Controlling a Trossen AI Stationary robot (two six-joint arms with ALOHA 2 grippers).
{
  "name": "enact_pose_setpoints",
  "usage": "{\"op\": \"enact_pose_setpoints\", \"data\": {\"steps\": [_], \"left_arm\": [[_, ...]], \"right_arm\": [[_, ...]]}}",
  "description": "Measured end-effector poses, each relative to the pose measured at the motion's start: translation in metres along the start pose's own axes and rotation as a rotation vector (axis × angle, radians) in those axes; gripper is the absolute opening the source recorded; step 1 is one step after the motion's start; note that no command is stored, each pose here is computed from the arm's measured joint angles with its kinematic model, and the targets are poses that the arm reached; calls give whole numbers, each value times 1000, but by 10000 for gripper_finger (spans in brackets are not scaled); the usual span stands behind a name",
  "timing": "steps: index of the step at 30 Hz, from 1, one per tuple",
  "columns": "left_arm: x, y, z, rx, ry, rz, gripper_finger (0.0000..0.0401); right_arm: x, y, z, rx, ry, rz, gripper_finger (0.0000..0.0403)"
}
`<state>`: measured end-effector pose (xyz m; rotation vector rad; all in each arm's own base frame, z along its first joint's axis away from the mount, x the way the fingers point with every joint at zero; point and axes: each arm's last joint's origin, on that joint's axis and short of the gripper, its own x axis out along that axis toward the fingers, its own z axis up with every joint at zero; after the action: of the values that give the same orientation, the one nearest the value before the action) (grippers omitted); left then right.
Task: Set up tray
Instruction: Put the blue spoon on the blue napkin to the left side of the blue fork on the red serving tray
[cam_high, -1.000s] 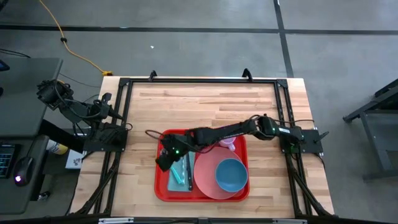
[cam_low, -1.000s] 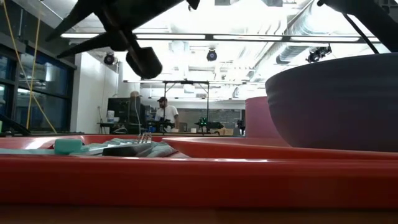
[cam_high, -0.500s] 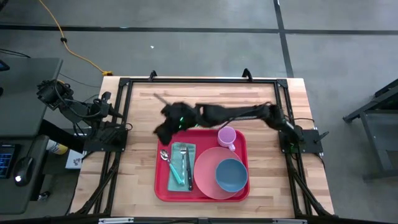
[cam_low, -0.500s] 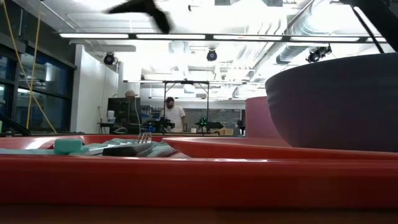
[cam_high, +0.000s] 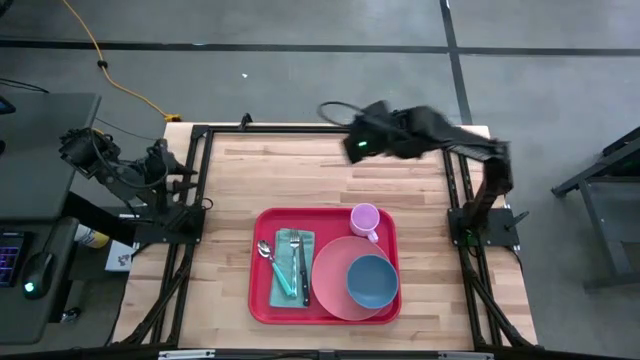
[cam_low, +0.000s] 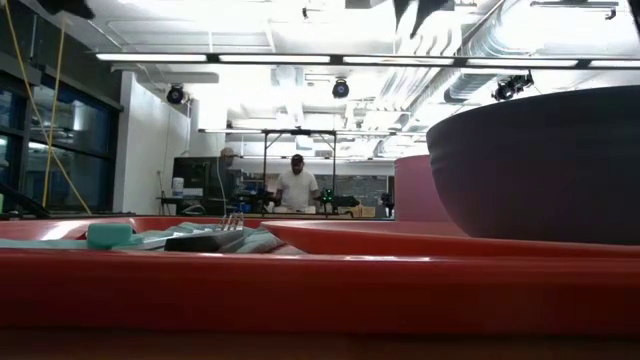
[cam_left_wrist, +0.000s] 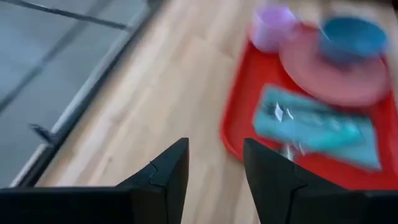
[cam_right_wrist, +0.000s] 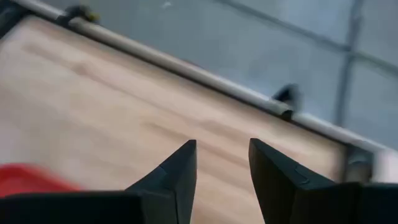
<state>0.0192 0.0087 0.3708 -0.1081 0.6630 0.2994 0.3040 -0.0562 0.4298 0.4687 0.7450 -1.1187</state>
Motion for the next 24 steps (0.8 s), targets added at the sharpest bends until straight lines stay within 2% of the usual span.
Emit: {"op": "enact_pose_setpoints", "data": {"steps": [4,7,9,14,19,21,24], "left_arm": [[13,-2,-9,-88,-49,111,182],[37,-12,-27,-124,12,176,182],[56,-22,-41,-212,74,178,182],[95,-51,-64,-473,181,33,182],[123,-84,-62,-699,86,-189,182],[133,-94,-62,-726,57,-223,182],[148,-102,-72,-784,114,-174,182]], "right_arm": [[-11,-38,12,-85,-95,-29,124],[-19,-75,15,-134,-97,-83,124],[-23,-98,13,-162,-90,-121,124],[-35,-139,5,-208,-130,-150,124],[-39,-157,-3,-260,-178,-120,124],[-39,-160,-7,-273,-193,-105,124],[-36,-162,-14,-295,-208,-88,124]]}}
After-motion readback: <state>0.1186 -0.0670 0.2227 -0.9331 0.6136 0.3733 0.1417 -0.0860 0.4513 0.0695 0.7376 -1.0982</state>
